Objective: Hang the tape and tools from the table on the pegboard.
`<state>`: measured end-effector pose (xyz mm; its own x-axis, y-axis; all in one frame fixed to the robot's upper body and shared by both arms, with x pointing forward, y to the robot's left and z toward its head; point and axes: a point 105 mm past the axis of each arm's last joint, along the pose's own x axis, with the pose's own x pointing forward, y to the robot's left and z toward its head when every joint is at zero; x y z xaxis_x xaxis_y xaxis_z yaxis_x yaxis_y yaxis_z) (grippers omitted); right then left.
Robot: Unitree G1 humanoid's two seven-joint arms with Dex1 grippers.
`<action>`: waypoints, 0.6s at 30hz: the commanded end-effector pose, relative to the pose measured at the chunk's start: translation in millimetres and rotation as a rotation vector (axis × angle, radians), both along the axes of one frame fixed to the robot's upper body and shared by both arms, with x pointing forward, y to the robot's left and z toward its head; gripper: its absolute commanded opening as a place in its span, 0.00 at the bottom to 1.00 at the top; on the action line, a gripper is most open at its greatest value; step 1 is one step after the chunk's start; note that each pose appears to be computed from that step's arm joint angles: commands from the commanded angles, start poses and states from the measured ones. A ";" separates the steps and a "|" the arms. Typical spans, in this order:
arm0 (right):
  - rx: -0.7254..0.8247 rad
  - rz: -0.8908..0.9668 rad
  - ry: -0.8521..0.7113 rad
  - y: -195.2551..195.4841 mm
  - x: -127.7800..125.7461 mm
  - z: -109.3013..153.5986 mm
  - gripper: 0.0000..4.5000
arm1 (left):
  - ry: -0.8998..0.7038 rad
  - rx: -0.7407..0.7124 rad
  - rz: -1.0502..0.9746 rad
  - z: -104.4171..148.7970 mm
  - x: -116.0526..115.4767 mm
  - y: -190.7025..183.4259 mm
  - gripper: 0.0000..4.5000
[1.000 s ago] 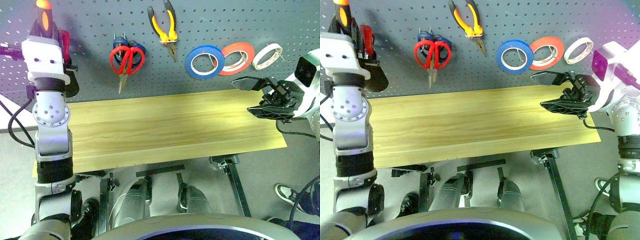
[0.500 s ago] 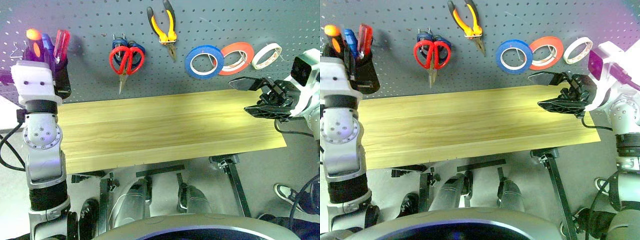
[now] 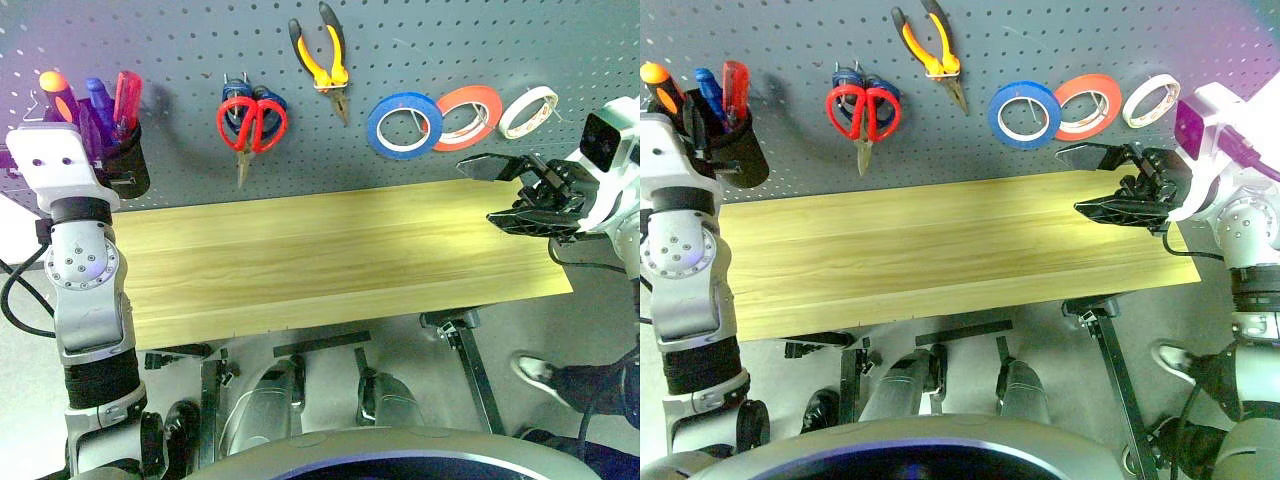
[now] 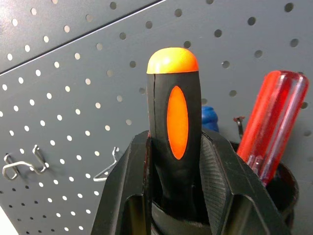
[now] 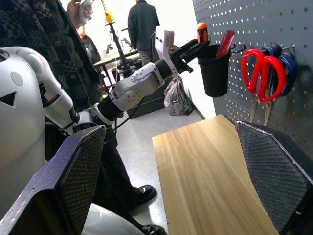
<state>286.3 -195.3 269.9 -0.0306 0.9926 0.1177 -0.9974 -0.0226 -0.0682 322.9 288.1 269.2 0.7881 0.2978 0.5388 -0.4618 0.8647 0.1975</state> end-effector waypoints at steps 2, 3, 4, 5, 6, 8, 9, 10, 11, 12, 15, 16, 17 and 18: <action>-0.009 0.007 -0.053 -1.5 -5.4 10.4 1.00 | 0.058 -0.047 -0.012 -19.1 1.7 6.2 0.64; -0.010 0.007 -0.053 -1.4 -5.5 10.2 1.00 | 0.061 -0.055 -0.004 -20.9 1.8 7.0 0.71; -0.010 0.007 -0.053 -1.5 -5.6 10.1 1.00 | 0.076 -0.057 0.002 -24.5 2.6 7.8 0.78; -0.010 0.007 -0.053 -1.5 -5.5 10.2 1.00 | 0.076 -0.061 0.006 -25.6 2.0 8.8 0.85; -0.009 0.006 -0.054 -1.6 -5.4 10.4 1.00 | 0.074 -0.052 -0.005 -24.4 1.4 7.4 0.93; -0.010 0.006 -0.053 -1.6 -5.6 10.1 1.00 | 0.074 -0.048 -0.021 -23.2 1.3 5.5 0.99; -0.012 0.007 -0.053 -1.3 -5.5 9.7 1.00 | 0.074 -0.052 -0.022 -22.9 1.4 5.8 0.99; -0.013 0.007 -0.053 -1.1 -5.4 9.4 1.00 | 0.074 -0.053 -0.023 -22.8 1.3 6.0 0.99; -0.013 0.006 -0.053 -1.1 -5.3 9.4 1.00 | 0.069 -0.059 -0.026 -22.0 0.7 5.6 0.99; -0.012 0.006 -0.054 -1.1 -5.1 9.5 1.00 | 0.062 -0.060 -0.027 -20.8 0.0 5.1 0.99; -0.013 0.006 -0.054 -0.7 -4.8 8.7 1.00 | 0.038 -0.051 -0.073 -13.7 -1.0 -5.1 0.99; -0.013 0.006 -0.054 -0.6 -4.5 8.6 1.00 | 0.023 -0.050 -0.093 -10.2 -1.7 -9.1 0.99; -0.012 0.006 -0.054 -0.5 -4.3 8.6 1.00 | 0.014 -0.045 -0.122 -7.0 -1.7 -14.0 0.99; -0.011 0.006 -0.055 -0.4 -4.2 8.8 1.00 | 0.002 -0.031 -0.126 -2.8 -2.1 -16.6 0.99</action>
<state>286.6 -195.2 269.2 -0.0272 0.9937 0.1085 -0.9972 -0.0195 -0.0719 320.4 279.5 264.6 0.8136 0.2462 0.5267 -0.3781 0.9122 0.1576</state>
